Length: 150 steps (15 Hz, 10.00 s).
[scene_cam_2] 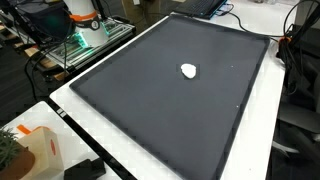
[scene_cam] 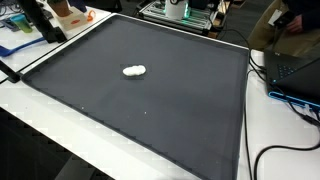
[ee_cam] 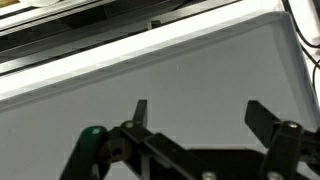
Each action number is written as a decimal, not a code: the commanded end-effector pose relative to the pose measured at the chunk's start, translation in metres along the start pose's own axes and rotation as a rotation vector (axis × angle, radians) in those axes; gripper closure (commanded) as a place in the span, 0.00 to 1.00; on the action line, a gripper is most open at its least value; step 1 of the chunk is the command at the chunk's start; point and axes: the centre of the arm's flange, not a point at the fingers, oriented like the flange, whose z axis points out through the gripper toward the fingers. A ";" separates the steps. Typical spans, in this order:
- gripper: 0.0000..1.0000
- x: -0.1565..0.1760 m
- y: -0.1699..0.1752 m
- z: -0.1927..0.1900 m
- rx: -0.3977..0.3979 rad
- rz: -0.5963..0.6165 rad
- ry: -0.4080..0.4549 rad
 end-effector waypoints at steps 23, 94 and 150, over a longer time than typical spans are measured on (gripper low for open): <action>0.30 0.006 0.002 -0.017 0.216 0.052 -0.052; 0.79 0.190 0.110 -0.038 -0.147 -1.066 0.525; 0.79 0.008 0.080 -0.021 0.138 -0.536 0.306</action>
